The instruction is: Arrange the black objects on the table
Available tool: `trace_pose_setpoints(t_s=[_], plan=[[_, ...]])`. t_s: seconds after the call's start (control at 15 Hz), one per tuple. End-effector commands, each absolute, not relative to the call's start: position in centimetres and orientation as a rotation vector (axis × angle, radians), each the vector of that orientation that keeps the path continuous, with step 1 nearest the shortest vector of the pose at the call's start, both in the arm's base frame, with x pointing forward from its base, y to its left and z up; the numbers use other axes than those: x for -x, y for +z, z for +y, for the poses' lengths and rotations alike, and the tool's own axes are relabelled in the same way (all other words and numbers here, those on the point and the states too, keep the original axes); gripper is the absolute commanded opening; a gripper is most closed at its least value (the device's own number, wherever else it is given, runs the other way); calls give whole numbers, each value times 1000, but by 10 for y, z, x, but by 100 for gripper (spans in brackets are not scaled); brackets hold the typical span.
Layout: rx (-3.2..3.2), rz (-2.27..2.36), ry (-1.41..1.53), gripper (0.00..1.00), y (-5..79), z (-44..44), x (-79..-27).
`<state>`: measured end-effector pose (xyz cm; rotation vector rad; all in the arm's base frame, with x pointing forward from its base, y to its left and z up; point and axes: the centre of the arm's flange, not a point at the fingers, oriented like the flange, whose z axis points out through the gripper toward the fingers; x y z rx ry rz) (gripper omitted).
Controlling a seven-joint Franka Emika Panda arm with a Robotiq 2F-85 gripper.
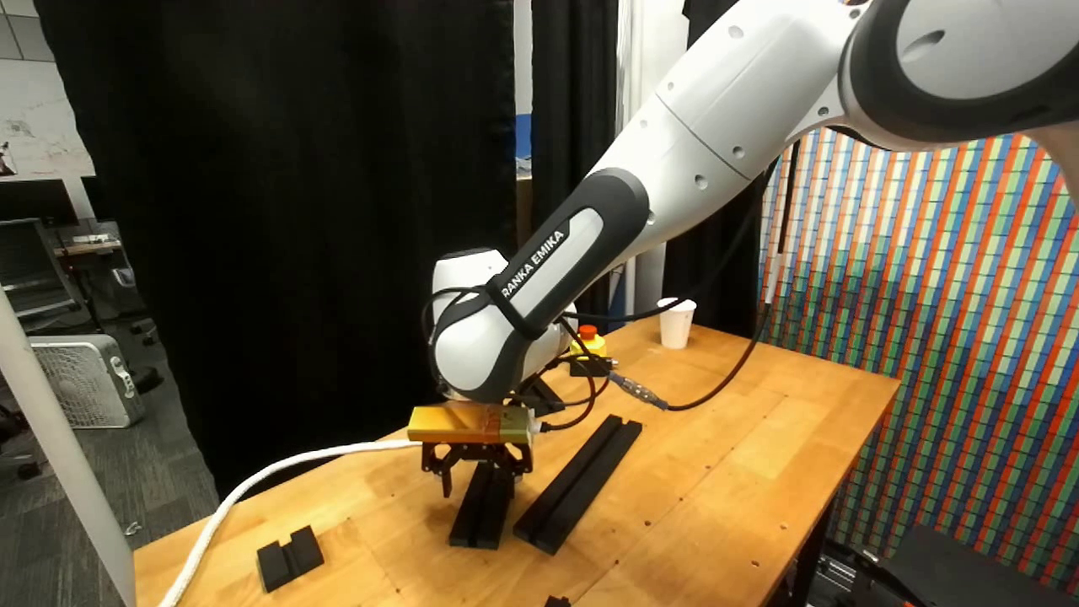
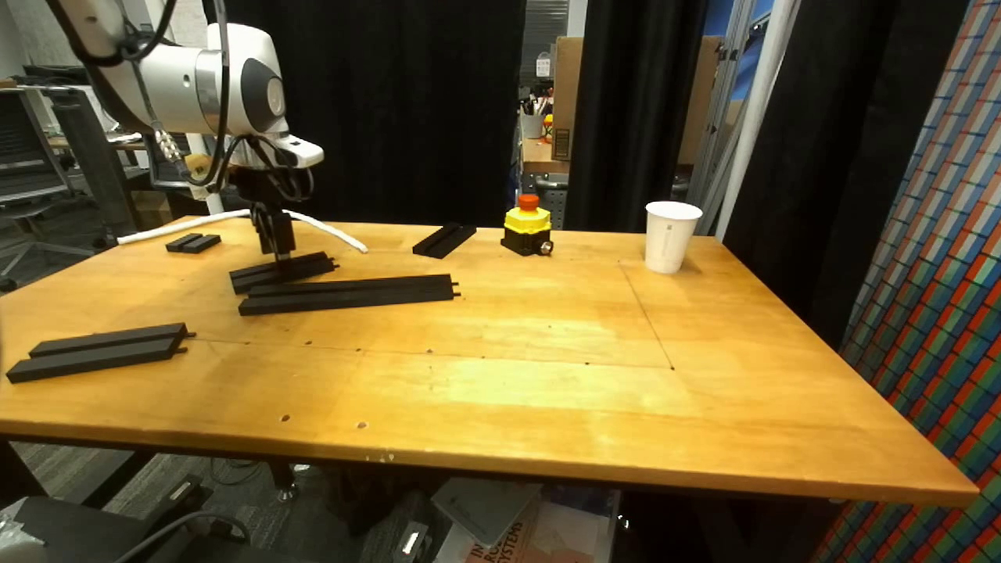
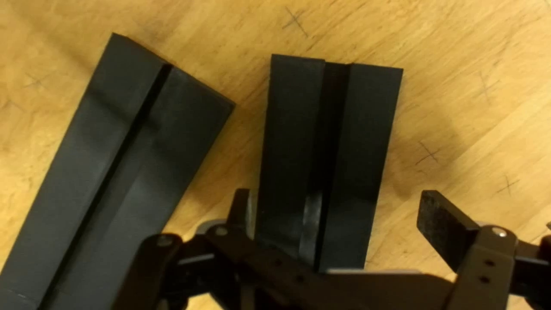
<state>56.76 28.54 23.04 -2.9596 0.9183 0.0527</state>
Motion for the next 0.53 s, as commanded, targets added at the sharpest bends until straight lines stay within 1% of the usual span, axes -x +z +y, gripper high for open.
trace_pose_setpoints(t_s=[0.0, 0.47], plan=[[2968, 901, 53, 100, 229, 285, -570], [2982, 920, 66, 100, 219, 281, -569]])
